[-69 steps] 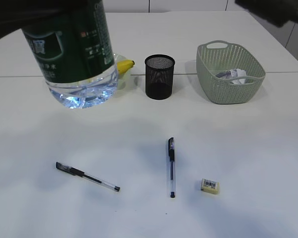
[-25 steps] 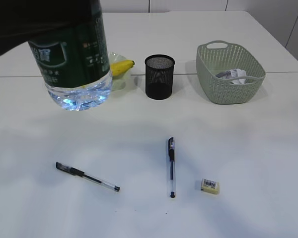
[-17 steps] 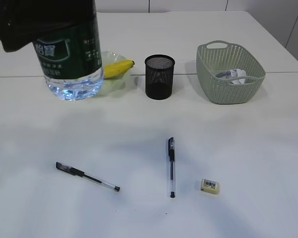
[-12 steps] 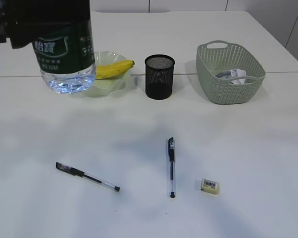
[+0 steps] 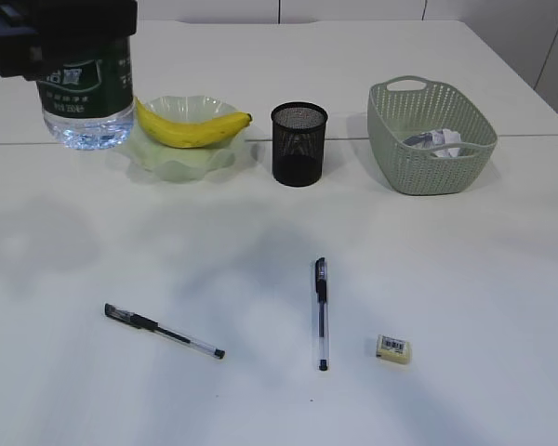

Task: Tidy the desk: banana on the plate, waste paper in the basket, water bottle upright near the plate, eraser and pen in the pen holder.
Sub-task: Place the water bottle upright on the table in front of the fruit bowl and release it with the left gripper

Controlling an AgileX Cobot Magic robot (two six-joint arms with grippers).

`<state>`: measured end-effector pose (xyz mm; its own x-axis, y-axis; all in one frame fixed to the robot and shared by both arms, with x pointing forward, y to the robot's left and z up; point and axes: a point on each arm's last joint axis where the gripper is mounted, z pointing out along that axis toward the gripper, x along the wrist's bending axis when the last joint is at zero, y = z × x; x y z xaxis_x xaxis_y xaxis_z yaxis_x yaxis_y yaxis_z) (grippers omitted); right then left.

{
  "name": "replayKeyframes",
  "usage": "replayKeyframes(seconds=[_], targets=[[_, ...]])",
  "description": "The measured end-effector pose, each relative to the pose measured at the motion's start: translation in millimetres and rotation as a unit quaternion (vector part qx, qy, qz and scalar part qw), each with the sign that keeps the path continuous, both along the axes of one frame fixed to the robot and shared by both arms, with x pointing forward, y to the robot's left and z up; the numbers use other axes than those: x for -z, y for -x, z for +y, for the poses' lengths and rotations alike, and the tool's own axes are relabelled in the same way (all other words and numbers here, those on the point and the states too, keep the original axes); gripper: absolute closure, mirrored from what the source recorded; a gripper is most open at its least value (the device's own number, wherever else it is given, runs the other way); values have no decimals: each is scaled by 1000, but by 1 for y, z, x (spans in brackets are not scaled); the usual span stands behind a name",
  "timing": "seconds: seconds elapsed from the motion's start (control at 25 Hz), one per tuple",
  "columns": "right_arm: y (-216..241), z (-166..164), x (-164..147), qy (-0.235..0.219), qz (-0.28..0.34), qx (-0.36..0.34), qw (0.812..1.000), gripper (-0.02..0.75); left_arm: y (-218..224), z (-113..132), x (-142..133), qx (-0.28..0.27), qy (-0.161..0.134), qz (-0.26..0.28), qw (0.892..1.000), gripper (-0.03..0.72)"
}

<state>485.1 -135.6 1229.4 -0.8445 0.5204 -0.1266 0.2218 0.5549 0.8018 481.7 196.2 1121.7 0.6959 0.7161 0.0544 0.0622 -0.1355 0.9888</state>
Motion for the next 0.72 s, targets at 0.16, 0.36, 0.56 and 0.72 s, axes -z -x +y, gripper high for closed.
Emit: replayKeyframes(seconds=[0.16,0.36,0.56,0.72], targets=[[-2,-4,2,14,6,25,1000,174,-7,0,6,-13,-7,3,1000,255],[-5,-11,6,42,12,63,997,174,-20,0,21,-26,-35,13,999,255],[-7,-15,8,61,19,89,994,178,-30,0,34,-34,-57,23,998,255],[-8,-18,9,69,23,104,992,183,-38,5,44,-44,-61,40,996,255]])
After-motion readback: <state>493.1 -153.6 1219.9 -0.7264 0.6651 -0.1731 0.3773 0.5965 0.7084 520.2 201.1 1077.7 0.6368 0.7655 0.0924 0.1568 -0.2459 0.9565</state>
